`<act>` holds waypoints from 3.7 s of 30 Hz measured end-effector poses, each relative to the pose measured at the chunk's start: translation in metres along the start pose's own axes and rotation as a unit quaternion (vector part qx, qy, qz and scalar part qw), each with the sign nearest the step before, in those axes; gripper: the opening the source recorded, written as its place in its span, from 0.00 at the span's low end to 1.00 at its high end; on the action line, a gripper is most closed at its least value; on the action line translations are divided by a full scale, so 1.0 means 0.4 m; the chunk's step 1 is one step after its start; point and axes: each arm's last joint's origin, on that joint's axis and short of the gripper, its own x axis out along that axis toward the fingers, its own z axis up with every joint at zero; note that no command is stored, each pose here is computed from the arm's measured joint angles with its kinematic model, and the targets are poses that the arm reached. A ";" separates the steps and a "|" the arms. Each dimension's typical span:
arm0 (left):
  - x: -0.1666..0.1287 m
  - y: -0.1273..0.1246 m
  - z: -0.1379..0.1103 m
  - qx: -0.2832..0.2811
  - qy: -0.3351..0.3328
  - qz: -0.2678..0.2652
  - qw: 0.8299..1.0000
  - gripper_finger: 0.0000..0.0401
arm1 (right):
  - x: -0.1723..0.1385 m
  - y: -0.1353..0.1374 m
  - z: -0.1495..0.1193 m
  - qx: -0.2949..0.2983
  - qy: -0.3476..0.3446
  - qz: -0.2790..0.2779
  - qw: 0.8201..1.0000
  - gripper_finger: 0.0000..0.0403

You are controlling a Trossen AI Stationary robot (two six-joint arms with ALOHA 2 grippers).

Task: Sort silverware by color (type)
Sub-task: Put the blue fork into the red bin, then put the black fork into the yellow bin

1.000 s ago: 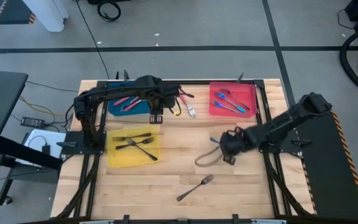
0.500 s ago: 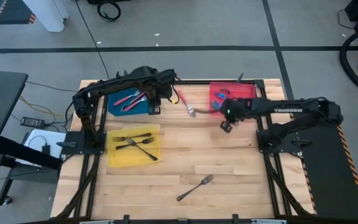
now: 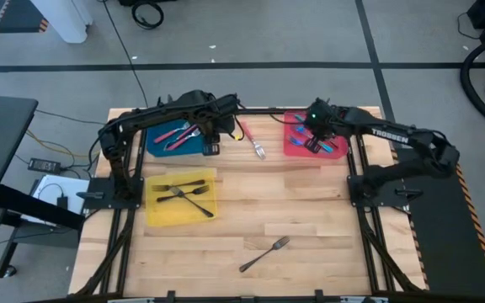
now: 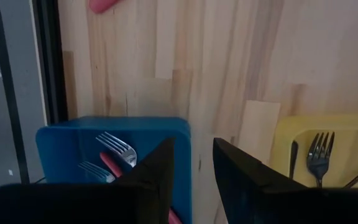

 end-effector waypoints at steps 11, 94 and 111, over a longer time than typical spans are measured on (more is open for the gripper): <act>-0.002 -0.003 0.022 -0.014 -0.039 0.012 0.999 0.28 | 0.149 -0.045 -0.012 -0.016 0.145 0.008 0.989 0.02; 0.118 -0.936 0.203 -0.108 -0.299 -0.205 0.926 0.28 | -0.099 0.097 -0.077 0.070 0.066 0.152 0.984 0.19; 0.102 -0.993 0.172 -0.082 -0.302 -0.216 0.925 0.28 | -0.099 0.098 -0.073 0.089 0.061 0.154 0.982 0.19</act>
